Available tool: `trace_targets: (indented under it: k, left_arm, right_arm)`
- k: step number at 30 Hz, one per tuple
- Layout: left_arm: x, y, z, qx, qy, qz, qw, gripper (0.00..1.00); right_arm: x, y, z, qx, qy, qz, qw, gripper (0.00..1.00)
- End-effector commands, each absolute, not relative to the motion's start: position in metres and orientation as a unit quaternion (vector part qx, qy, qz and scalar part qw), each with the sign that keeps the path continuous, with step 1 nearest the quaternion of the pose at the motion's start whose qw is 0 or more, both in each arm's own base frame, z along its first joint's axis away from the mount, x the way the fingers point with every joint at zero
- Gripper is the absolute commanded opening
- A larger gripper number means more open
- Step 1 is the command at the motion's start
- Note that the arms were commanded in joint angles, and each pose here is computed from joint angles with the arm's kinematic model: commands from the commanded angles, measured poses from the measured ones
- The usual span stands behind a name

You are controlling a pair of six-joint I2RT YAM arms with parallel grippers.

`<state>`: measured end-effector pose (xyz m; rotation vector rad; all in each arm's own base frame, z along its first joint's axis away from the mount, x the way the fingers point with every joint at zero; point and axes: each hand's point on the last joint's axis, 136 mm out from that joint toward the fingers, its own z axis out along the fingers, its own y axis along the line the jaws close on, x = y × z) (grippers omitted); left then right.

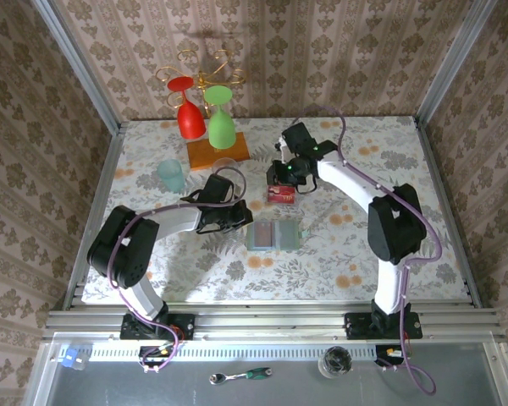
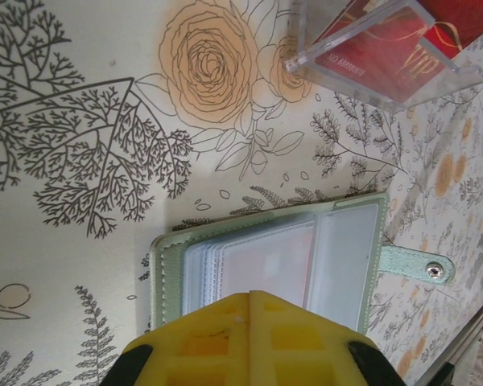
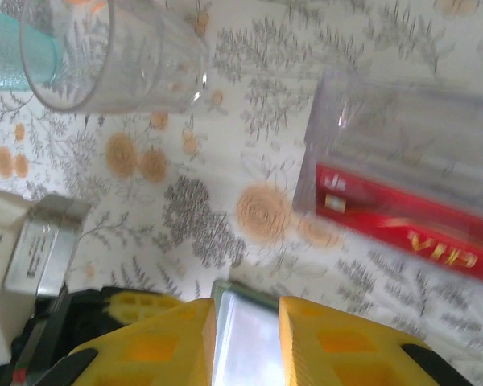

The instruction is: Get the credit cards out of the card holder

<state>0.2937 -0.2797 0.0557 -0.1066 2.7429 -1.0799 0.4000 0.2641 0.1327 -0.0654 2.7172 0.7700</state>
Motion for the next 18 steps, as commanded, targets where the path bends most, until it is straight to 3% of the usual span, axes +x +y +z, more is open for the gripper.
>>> trace_targets:
  k: [1, 18]
  left_arm:
    - [0.296, -0.282, 0.065, -0.036, 0.919, -0.381, 0.1, 0.02]
    - [0.268, -0.276, 0.056, -0.04, 0.922, -0.376, 0.08, 0.02]
  right_arm:
    - [0.383, 0.277, 0.148, 0.019, 0.935, 0.323, 0.145, 0.27]
    - [0.328, 0.278, 0.105, 0.031, 0.939, 0.323, 0.115, 0.26]
